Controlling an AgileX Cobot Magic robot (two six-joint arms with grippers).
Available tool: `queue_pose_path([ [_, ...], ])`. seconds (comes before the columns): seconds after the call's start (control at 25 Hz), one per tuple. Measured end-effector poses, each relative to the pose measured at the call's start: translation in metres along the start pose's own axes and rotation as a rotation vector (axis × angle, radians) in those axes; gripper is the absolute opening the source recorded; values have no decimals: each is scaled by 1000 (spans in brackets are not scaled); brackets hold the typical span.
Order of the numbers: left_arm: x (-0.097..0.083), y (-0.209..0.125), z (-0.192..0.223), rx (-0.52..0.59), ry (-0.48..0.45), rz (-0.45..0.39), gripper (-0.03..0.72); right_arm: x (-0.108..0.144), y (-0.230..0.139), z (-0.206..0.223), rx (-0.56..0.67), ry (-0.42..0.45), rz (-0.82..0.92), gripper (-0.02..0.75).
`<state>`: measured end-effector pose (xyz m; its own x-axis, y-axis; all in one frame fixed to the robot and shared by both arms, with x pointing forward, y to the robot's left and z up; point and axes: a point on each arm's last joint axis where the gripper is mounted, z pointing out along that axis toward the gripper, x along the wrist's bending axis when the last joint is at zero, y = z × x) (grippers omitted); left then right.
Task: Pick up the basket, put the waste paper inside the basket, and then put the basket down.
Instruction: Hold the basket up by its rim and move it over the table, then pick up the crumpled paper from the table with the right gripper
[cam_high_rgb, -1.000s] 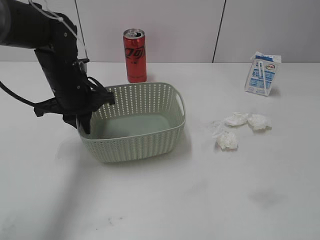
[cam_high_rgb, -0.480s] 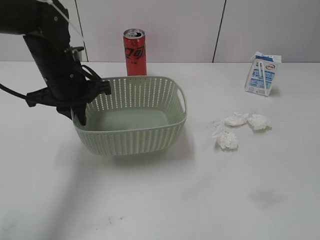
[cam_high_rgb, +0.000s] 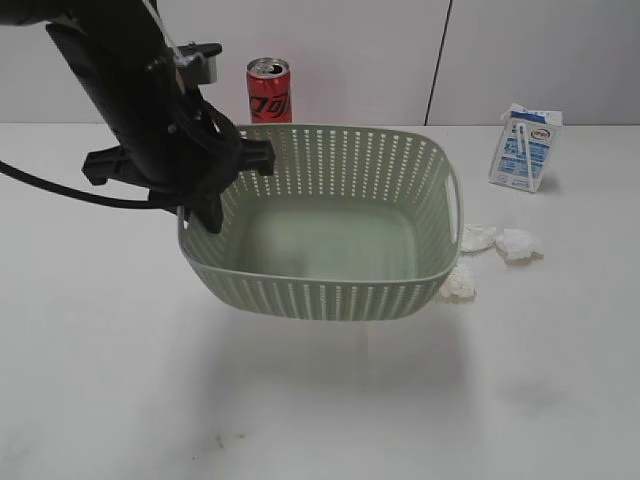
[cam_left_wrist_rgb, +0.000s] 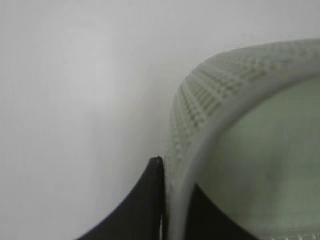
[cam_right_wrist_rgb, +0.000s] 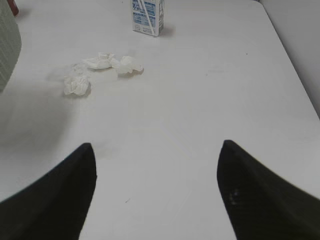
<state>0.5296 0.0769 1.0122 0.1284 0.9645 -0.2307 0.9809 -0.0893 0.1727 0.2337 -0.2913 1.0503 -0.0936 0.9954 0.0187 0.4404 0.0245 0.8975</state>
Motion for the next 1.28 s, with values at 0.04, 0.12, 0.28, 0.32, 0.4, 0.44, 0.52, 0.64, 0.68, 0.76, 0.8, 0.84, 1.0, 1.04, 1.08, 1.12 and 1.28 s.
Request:
queue_pose_path([
  [0.04,-2,-4,2,4,-6,5,-15,0,0,0,0,0,0,571],
  [0.12,-1,-11,9,22,-2,1,-16,0,0,0,0,0,0,571],
  [0.28,9,-20,21,51,22,-17,-16,0,0,0,0,0,0,571],
  [0.32,10,-20,22,50,24,-23,-16,0,0,0,0,0,0,571],
  [0.4,11,-19,22,39,19,-31,-16,0,0,0,0,0,0,571],
  [0.44,12,-18,21,29,14,-34,-16,0,0,0,0,0,0,571],
  [0.52,13,-15,21,1,17,-24,-16,0,0,0,0,0,0,571],
  [0.64,17,-10,20,-46,37,-15,-16,-1,5,4,29,-1,3,571],
  [0.68,19,-7,20,-63,35,-26,-16,-1,10,8,50,0,6,571],
  [0.76,26,-1,19,-89,35,-55,-16,-1,22,17,86,7,17,571],
  [0.8,31,2,18,-96,40,-66,-16,-1,29,24,109,15,27,571],
  [0.84,35,4,17,-101,45,-74,-16,-1,37,32,136,23,39,571],
  [1.0,42,8,20,-98,54,-97,-16,0,75,71,246,69,110,571],
  [1.04,42,8,23,-85,59,-92,-16,0,84,82,267,79,122,571],
  [1.08,42,9,27,-65,68,-87,-16,-1,93,97,303,90,126,571],
  [1.12,41,10,31,-42,78,-85,-16,-2,101,113,342,99,122,571],
  [1.28,37,19,39,26,110,-82,-16,-3,119,184,500,140,94,571],
])
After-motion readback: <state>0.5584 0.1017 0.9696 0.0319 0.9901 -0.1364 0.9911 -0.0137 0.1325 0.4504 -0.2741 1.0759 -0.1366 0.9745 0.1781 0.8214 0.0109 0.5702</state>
